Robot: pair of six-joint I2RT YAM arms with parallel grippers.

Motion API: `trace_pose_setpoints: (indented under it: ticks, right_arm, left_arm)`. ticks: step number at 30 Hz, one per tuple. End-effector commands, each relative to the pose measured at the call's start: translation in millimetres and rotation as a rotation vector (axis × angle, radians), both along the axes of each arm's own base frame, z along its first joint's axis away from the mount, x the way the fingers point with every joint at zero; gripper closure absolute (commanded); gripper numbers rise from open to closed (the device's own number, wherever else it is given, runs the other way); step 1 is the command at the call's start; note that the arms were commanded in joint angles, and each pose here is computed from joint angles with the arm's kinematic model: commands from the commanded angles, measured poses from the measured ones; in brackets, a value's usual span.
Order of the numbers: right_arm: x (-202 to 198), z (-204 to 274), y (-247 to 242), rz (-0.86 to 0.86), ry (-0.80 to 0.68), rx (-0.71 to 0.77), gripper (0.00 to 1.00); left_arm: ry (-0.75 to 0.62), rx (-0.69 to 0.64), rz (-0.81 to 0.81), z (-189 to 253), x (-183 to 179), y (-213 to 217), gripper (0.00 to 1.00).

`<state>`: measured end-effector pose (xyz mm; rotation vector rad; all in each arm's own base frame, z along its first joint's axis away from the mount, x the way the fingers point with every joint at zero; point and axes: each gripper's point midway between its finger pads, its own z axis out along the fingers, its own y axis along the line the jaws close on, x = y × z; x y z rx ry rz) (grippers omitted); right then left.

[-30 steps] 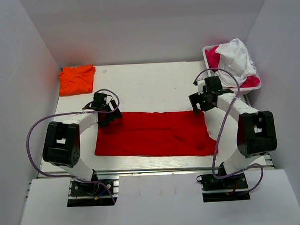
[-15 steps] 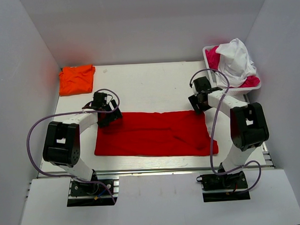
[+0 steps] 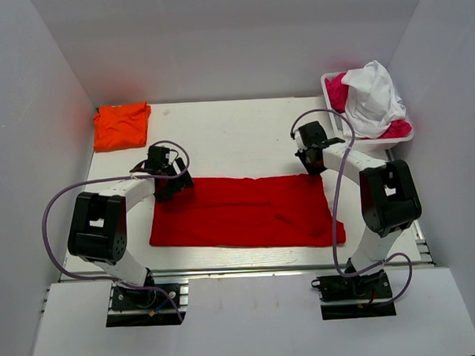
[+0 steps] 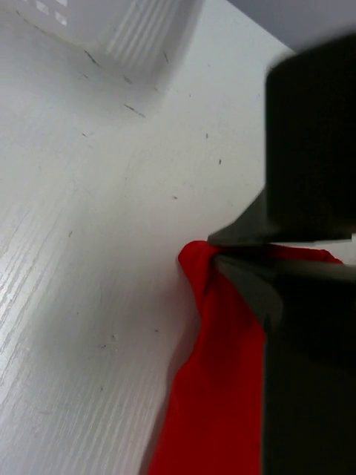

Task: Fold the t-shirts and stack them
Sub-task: Rotate the tshirt 90 degrees

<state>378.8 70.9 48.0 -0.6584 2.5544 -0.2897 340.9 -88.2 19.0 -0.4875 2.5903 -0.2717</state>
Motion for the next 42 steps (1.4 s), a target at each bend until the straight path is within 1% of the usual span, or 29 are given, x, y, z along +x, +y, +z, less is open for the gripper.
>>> trace_pose_setpoints:
  ticks: [1,2,6,8,10,11,12,13,14,15,16,17,18,19,21,22,25,27,28,29,30,31,33,35,36,37,39,40,42]
  right_arm:
    - [14,8,11,0.011,-0.042,0.045,0.93]
    - [15,9,12,0.014,-0.048,0.049,1.0]
    - [18,12,16,-0.004,-0.059,0.095,1.0]
    - [21,14,17,-0.063,-0.072,0.137,1.0]
    - [24,20,18,-0.14,-0.088,0.199,1.0]
    - [25,20,14,-0.197,-0.093,0.236,1.0]
    - [26,25,10,-0.281,-0.102,0.301,1.0]
    - [25,24,11,-0.297,-0.091,0.341,1.0]
    - [25,24,8,-0.374,-0.082,0.409,1.0]
    - [27,28,-1,-0.412,-0.094,0.442,1.0]
    - [24,26,-2,-0.45,-0.073,0.51,1.0]
    - [26,27,-3,-0.451,-0.083,0.532,1.0]
    - [19,24,-9,-0.469,-0.07,0.566,1.0]
    - [22,28,-8,-0.45,-0.076,0.637,1.0]
    - [18,36,-12,-0.446,-0.091,0.698,1.0]
    - [17,43,-11,-0.413,-0.095,0.776,1.0]
    - [9,49,-14,-0.358,-0.098,0.871,1.0]
    - [6,64,-3,-0.248,-0.09,0.99,1.0]
    - [4,64,-4,-0.233,-0.082,1.022,1.0]
    - [-2,76,10,-0.128,-0.057,1.118,1.0]
    - [3,81,3,-0.131,-0.077,1.155,1.0]
    - [-1,80,5,-0.117,-0.056,1.193,1.0]
    - [-3,99,10,-0.012,-0.07,1.322,1.0]
    - [-8,109,14,0.045,-0.061,1.398,1.0]
    - [-8,114,11,0.08,-0.085,1.415,1.0]
    - [-12,120,12,0.07,-0.056,1.457,1.0]
    - [-13,127,6,0.114,-0.098,1.463,1.0]
    - [-16,135,8,0.117,-0.081,1.499,1.0]
    - [-20,138,5,0.134,-0.101,1.507,1.0]
  left_arm:
    - [0.293,0.115,0.02,-63,-71,31,0.0]
    - [0.293,0.115,0.02,-63,-71,31,0.0]
    - [0.293,0.115,0.02,-63,-71,31,0.0]
    - [0.302,0.117,0.019,-64,-74,31,0.0]
    - [0.302,0.117,0.019,-64,-74,31,0.0]
    - [0.32,0.12,0.019,-66,-80,32,0.0]
    - [0.32,0.12,0.019,-66,-80,32,0.0]
    - [0.31,0.124,0.031,-63,-78,33,0.0]
    - [0.329,0.127,0.03,-66,-84,34,0.0]
    - [0.329,0.127,0.03,-66,-85,34,0.0]
    - [0.339,0.126,0.039,-66,-87,34,0.0]
    - [0.33,0.124,0.039,-64,-85,34,0.0]
    - [0.349,0.128,0.038,-65,-92,35,0.0]
    - [0.349,0.128,0.038,-65,-92,35,0.0]
    - [0.35,0.124,0.047,-65,-92,35,0.0]
    - [0.35,0.124,0.047,-65,-92,35,0.0]
    - [0.369,0.125,0.055,-66,-96,35,0.0]
    - [0.38,0.124,0.065,-66,-99,35,0.0]
    - [0.38,0.124,0.065,-66,-99,35,0.0]
    - [0.38,0.124,0.065,-66,-99,35,0.0]
    - [0.38,0.124,0.065,-66,-99,35,0.0]
    - [0.381,0.12,0.075,-66,-99,35,0.0]
    - [0.381,0.12,0.075,-66,-99,35,0.0]
    - [0.379,0.126,0.087,-66,-98,36,0.0]
    - [0.379,0.126,0.087,-66,-98,36,0.0]
    - [0.388,0.128,0.087,-67,-102,37,0.0]
    - [0.388,0.128,0.087,-67,-102,37,0.0]
    - [0.388,0.128,0.087,-67,-102,37,0.0]
    - [0.388,0.128,0.087,-67,-102,37,0.0]
